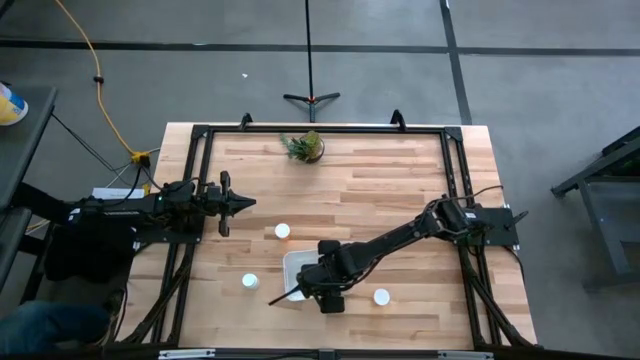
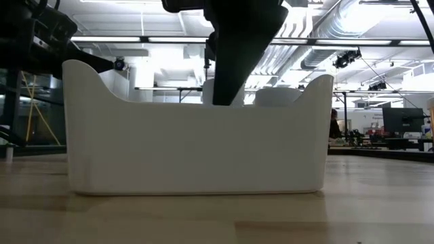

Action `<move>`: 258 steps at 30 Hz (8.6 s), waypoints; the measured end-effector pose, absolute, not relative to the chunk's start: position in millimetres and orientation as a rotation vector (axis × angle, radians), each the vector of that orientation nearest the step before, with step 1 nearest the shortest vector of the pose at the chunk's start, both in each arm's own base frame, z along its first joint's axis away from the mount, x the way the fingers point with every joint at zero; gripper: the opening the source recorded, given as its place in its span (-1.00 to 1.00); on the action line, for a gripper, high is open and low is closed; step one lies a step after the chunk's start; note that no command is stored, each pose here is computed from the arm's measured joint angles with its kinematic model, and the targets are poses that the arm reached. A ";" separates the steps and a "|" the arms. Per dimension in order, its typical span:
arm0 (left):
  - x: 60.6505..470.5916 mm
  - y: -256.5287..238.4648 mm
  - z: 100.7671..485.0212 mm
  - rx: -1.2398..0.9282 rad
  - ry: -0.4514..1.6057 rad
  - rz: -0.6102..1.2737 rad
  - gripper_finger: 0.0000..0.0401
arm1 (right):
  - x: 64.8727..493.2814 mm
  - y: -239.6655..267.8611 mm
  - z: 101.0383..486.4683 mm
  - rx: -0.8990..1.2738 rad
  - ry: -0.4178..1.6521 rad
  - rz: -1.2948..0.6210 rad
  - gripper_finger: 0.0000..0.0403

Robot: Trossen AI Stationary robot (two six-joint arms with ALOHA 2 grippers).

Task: Pick and place pill bottles into a basket
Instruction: Put the top white pill bottle into the white bin, then put the right orange pill bottle into the white bin

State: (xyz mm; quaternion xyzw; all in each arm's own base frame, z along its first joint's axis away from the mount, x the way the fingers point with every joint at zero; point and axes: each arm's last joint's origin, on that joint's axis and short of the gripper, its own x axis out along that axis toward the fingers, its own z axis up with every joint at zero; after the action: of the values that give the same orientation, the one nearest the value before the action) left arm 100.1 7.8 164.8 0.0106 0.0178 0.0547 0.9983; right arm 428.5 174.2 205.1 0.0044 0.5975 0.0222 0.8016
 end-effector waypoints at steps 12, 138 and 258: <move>100.1 7.8 164.7 0.018 0.036 0.110 -0.86 | 432.8 170.7 205.9 0.011 1.255 0.068 -0.11; 100.1 7.5 164.7 0.002 0.035 0.099 -0.89 | 286.1 194.7 244.9 0.287 1.348 -0.117 0.26; 100.0 8.7 165.2 0.019 0.031 0.138 -0.88 | 324.1 196.0 302.9 0.231 1.097 0.011 -0.05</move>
State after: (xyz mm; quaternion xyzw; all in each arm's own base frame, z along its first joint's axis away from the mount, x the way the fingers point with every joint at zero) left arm 100.0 8.7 165.2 0.0093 0.0155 0.0689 0.9975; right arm 324.1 196.0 302.9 0.1096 0.5201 0.0053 0.8470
